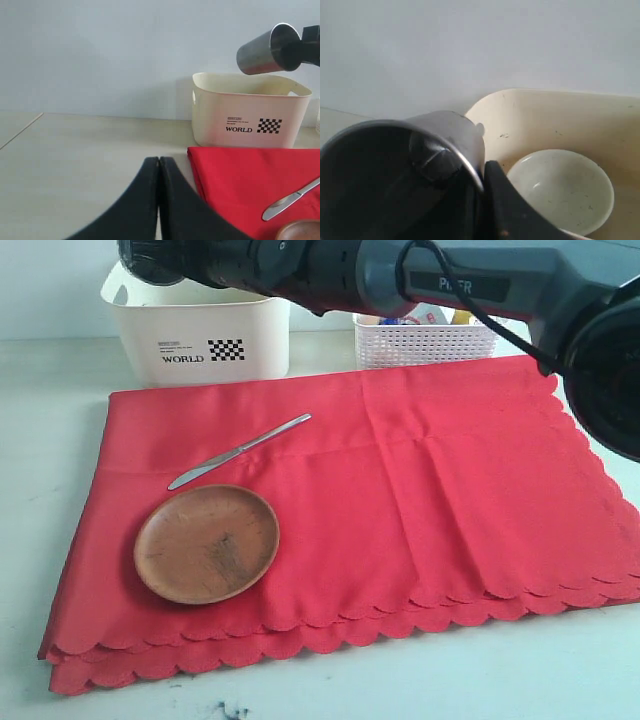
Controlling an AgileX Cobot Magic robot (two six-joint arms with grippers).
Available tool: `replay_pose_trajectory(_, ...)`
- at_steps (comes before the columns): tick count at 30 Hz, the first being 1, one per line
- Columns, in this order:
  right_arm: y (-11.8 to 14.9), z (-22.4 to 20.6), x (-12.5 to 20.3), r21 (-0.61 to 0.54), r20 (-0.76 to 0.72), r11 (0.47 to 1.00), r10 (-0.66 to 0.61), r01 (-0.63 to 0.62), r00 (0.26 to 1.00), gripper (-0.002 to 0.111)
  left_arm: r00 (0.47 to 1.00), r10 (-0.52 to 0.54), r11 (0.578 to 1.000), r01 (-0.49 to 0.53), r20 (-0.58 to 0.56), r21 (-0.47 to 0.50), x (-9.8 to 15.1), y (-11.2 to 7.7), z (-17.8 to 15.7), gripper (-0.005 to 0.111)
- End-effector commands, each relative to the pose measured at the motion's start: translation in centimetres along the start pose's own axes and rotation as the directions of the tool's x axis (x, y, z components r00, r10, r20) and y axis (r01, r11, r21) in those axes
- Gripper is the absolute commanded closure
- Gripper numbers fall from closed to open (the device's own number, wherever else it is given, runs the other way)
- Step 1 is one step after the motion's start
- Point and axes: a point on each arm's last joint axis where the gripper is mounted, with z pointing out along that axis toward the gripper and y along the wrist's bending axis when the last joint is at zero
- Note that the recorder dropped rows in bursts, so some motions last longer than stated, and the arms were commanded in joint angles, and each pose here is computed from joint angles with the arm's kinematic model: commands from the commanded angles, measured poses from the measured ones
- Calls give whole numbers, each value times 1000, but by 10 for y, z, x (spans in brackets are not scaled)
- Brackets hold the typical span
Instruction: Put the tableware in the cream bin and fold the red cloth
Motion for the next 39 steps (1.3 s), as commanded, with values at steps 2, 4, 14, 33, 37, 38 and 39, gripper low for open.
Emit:
replay_pose_trajectory(2, 37, -16, -19, -72, 40, 991, -113, 116, 993, 108, 1000, 1, 1000, -1, 7, 5, 0, 0, 0, 104)
replay_pose_trajectory(4, 40, -17, -20, -72, 54, 990, -118, 122, 992, 108, 1000, 1, 1000, -1, 7, 5, 0, 0, 0, 104)
replay_pose_trajectory(14, 12, 6, -20, -8, 112, 996, -92, 94, 989, 108, 1000, 1, 1000, -1, 7, 5, 0, 0, 0, 104)
replay_pose_trajectory(33, -4, 37, -13, -4, 150, 995, -99, 101, 984, 66, 1000, 1, 1000, -1, 7, 5, 0, 0, 0, 104)
replay_pose_trajectory(37, -4, 37, -14, -3, 152, 995, -99, 101, 983, 49, 1000, 1, 1000, -1, 7, 5, 0, 0, 0, 104)
replay_pose_trajectory(38, -4, 37, -14, -3, 152, 995, -99, 101, 983, 48, 1000, 1, 1000, -1, 7, 5, 0, 0, 0, 104)
replay_pose_trajectory(39, -4, 37, -14, -3, 152, 995, -99, 101, 983, 48, 1000, 1, 1000, -1, 7, 5, 0, 0, 0, 104)
